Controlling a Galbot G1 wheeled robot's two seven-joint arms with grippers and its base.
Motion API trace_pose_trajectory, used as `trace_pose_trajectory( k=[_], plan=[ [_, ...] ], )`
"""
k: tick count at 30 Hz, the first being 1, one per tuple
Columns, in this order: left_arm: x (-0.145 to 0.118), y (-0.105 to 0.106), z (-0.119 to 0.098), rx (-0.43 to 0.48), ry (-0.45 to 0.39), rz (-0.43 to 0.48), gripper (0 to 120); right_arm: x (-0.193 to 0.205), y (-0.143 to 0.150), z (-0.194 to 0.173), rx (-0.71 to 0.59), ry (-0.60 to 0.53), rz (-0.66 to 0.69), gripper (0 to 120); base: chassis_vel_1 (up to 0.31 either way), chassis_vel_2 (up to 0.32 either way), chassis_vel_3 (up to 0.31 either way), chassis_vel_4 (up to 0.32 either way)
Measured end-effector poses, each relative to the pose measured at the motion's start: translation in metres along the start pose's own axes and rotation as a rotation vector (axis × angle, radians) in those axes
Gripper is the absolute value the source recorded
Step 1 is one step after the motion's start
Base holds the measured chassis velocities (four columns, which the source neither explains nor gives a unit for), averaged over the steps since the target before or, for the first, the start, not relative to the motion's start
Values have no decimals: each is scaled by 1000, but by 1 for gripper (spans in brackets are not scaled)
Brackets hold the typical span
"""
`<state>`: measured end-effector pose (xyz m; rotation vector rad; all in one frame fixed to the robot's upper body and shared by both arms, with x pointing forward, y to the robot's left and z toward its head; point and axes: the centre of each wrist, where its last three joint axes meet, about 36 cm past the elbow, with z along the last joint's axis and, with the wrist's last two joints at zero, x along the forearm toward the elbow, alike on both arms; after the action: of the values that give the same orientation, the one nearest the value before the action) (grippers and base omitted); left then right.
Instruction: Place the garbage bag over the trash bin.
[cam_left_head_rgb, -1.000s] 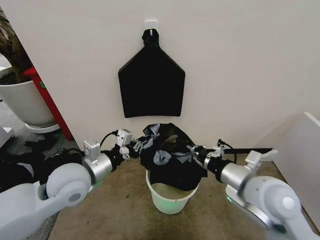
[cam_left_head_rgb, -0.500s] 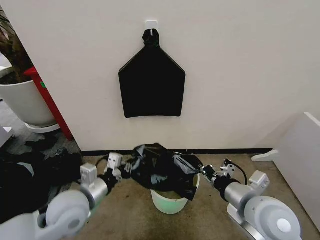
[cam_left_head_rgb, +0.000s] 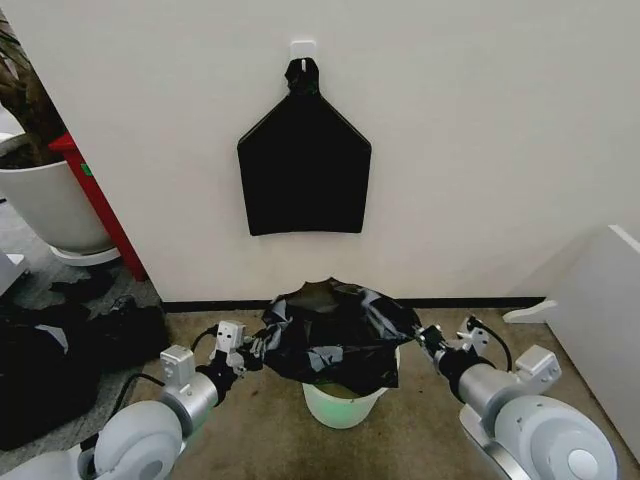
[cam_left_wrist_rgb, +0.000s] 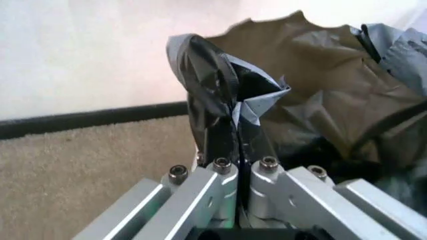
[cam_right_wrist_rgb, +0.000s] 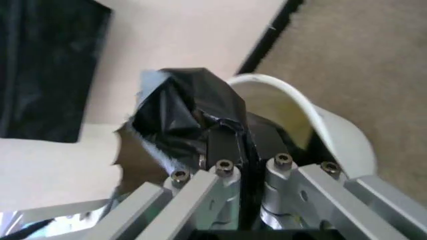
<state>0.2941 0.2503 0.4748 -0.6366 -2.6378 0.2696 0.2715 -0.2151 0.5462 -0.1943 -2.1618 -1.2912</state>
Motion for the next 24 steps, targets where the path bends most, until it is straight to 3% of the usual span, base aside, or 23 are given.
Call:
trace_pose_trajectory(
  k=[8,17,22,24],
  plan=[
    [6,-1,21,-8,31,-18,0,0,-6,15,-44,59,69,0,0,0,0,0],
    [1,3,60,-2,94,-35,0,-5,-17,19,-73,100,192,0,0,0,0,0],
    [-2,8,90,-32,148,-29,0,-29,-38,21,-77,123,277,0,0,0,0,0],
    [-3,9,92,-35,154,-26,0,-34,-43,21,-75,121,279,0,0,0,0,0]
  ],
)
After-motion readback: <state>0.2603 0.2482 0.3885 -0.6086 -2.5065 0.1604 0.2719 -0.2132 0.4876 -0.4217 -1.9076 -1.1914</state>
